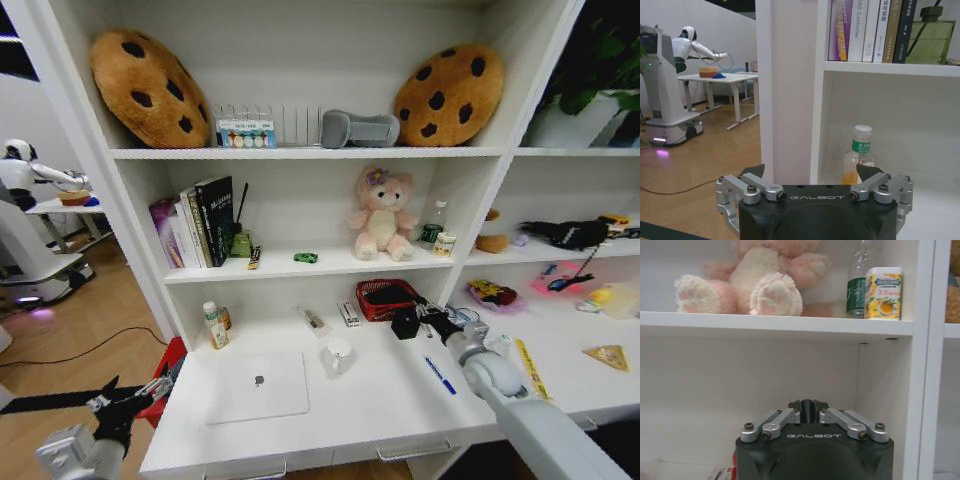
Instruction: Organize the objects on the table.
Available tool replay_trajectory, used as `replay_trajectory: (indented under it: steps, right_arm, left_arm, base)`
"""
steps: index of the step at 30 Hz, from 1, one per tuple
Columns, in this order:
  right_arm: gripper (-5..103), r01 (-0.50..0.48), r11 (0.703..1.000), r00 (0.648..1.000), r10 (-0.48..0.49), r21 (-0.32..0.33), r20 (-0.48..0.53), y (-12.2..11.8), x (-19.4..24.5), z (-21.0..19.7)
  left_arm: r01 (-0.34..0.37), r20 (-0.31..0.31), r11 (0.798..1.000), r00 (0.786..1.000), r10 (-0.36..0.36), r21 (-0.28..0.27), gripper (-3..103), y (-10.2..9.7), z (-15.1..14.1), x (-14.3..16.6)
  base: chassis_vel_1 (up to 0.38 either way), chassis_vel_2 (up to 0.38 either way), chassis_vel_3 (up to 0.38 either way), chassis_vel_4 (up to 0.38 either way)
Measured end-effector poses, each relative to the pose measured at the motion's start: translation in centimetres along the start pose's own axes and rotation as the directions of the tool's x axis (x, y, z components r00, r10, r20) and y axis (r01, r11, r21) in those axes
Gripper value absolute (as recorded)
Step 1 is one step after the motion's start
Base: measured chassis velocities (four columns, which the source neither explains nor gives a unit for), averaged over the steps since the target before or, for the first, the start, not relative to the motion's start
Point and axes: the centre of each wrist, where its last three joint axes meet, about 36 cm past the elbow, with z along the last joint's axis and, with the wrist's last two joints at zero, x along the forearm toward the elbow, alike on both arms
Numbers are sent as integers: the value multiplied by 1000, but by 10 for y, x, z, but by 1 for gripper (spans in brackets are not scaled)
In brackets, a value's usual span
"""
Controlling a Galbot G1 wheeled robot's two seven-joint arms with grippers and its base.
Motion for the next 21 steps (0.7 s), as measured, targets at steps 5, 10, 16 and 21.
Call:
replay_trajectory:
  steps: [5, 10, 16, 21]
  right_arm:
    - [12, -33, 999, 999, 32, 33, 34, -2, -12, 16]
    - [12, -74, 996, 995, 71, 57, 65, -4, -40, 37]
    - [12, -87, 993, 992, 79, 81, 98, -1, -74, 48]
    - [12, -105, 990, 986, 92, 91, 137, -6, -97, 50]
  left_arm:
    - [0, 0, 1000, 1000, 0, 0, 100, 0, 0, 0]
    - [0, 0, 1000, 1000, 0, 0, 100, 0, 0, 0]
    - [0, 0, 1000, 1000, 0, 0, 100, 0, 0, 0]
    - [0, 0, 1000, 1000, 0, 0, 100, 0, 0, 0]
  base:
    - [0, 0, 0, 0]
    - [0, 0, 0, 0]
    - [0, 0, 0, 0]
    - [0, 0, 0, 0]
